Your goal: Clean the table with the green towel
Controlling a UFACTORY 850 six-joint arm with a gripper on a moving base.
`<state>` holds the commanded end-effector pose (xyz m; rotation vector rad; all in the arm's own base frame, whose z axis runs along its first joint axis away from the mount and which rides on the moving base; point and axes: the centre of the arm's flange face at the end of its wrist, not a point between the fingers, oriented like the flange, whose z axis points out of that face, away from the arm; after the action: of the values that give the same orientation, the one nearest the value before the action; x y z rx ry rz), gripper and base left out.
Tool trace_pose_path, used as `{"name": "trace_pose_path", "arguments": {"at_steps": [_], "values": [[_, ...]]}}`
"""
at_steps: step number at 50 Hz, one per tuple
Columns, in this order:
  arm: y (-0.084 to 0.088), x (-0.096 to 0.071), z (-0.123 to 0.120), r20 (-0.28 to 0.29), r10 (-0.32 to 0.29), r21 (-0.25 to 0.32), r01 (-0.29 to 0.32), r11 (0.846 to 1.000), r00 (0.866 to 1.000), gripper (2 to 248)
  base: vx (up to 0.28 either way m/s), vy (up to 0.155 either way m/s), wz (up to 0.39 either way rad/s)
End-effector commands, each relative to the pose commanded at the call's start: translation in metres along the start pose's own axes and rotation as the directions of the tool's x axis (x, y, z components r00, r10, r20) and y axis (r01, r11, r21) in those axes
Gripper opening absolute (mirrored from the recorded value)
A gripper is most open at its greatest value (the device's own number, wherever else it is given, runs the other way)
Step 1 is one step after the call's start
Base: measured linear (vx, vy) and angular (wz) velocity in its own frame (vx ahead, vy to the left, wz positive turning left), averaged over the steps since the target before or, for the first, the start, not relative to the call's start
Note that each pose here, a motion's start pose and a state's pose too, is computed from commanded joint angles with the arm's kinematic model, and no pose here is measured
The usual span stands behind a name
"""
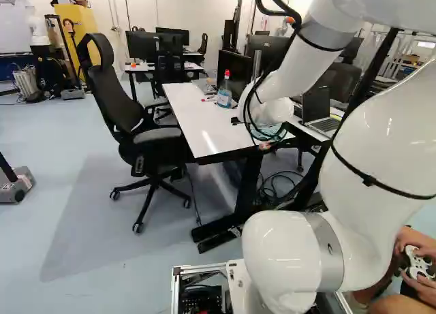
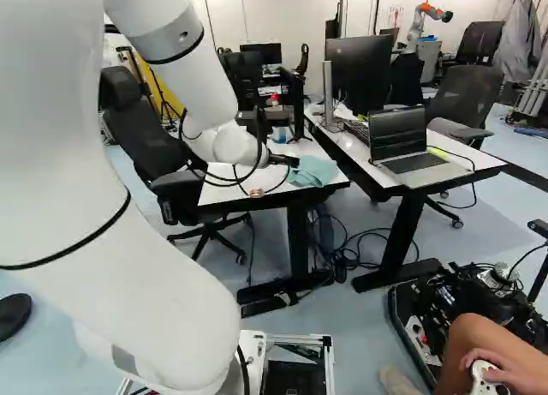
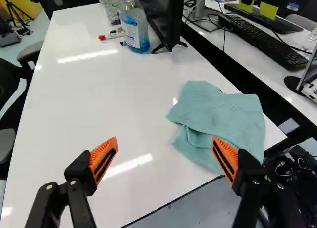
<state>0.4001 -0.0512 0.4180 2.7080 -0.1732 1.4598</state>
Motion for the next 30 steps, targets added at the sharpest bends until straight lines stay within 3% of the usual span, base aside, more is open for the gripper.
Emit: {"name": "trace_pose_path", "arguments": {"at_steps": [30], "values": [[-0.024,-0.066,-0.047,-0.143,-0.031,0.061,0.04,0.997,0.989,247,0.0,0.0,0.0]]}}
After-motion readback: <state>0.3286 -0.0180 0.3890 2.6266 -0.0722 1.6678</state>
